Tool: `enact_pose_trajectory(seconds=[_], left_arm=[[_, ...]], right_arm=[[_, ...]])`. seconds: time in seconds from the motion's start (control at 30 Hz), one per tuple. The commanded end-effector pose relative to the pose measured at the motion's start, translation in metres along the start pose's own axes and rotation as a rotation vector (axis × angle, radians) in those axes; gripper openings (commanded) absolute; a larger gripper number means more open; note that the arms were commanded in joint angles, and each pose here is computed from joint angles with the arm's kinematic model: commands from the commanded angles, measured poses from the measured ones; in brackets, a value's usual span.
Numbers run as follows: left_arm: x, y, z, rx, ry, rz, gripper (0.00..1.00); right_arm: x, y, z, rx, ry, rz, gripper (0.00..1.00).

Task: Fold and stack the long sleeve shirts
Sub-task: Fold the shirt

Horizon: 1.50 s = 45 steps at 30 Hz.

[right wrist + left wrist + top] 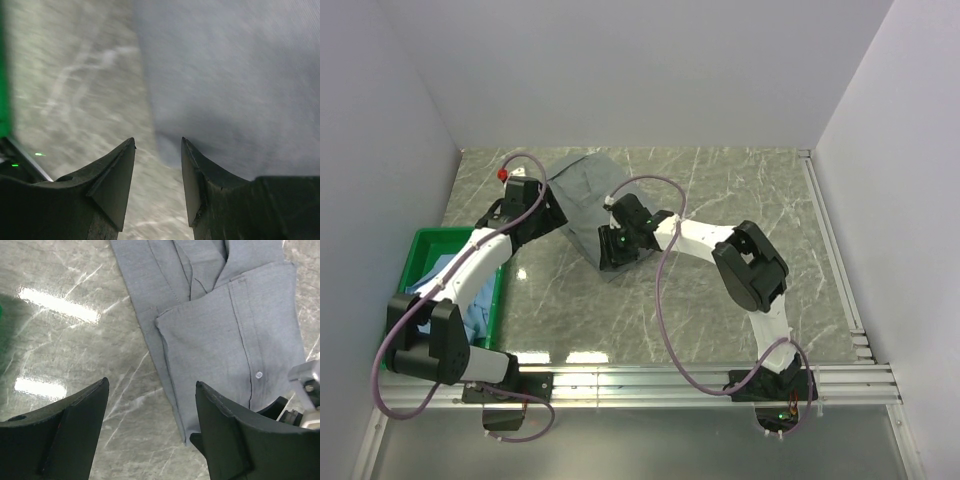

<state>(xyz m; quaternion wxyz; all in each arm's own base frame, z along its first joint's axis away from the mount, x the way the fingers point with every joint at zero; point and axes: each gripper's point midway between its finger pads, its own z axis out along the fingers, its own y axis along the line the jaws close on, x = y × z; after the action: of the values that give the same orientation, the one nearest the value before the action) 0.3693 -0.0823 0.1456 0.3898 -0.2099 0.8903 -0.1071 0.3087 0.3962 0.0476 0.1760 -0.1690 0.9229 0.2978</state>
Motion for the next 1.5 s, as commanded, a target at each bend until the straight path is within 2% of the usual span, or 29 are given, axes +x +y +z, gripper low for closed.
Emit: enact_pose_trajectory(seconds=[0.0, 0.2, 0.27, 0.33, 0.43, 0.57, 0.67, 0.73, 0.97, 1.2, 1.33, 1.47], left_arm=[[-0.015, -0.003, 0.0, 0.0, -0.04, 0.012, 0.76], [-0.014, -0.009, 0.007, 0.013, -0.016, 0.005, 0.75], [-0.013, -0.011, 0.007, 0.023, -0.013, 0.0, 0.75], [-0.012, -0.012, 0.008, 0.03, -0.01, -0.007, 0.75], [-0.009, -0.014, 0.012, 0.039, 0.006, -0.003, 0.75], [-0.005, -0.016, 0.022, 0.038, 0.03, -0.002, 0.76], [-0.004, -0.02, 0.034, 0.049, 0.043, 0.002, 0.75], [0.0, -0.028, 0.042, 0.077, 0.069, -0.003, 0.74], [0.013, -0.037, 0.084, 0.046, 0.13, -0.005, 0.58], [0.025, -0.023, 0.116, -0.048, 0.152, -0.032, 0.43], [0.042, -0.007, 0.125, -0.109, 0.185, -0.051, 0.22], [0.067, 0.016, 0.127, -0.183, 0.231, -0.068, 0.15]], right_arm=[[0.014, -0.021, -0.002, 0.073, 0.059, -0.022, 0.49], [0.056, -0.052, -0.016, 0.154, 0.239, -0.084, 0.49], [0.076, -0.075, -0.029, 0.229, 0.317, -0.089, 0.49], [0.089, -0.1, -0.046, 0.274, 0.342, -0.025, 0.49], [0.097, -0.136, -0.076, 0.338, 0.324, 0.106, 0.49], [0.086, -0.173, -0.111, 0.44, 0.202, 0.248, 0.49], [0.061, -0.166, -0.126, 0.437, 0.095, 0.187, 0.49], [0.043, -0.152, -0.13, 0.374, 0.026, 0.168, 0.49], [0.019, -0.123, -0.14, 0.271, -0.104, 0.167, 0.51], [0.021, -0.108, -0.141, 0.21, -0.119, 0.155, 0.51], [0.019, -0.099, -0.14, 0.183, -0.13, 0.142, 0.51], [0.012, -0.083, -0.137, 0.134, -0.149, 0.124, 0.51]])
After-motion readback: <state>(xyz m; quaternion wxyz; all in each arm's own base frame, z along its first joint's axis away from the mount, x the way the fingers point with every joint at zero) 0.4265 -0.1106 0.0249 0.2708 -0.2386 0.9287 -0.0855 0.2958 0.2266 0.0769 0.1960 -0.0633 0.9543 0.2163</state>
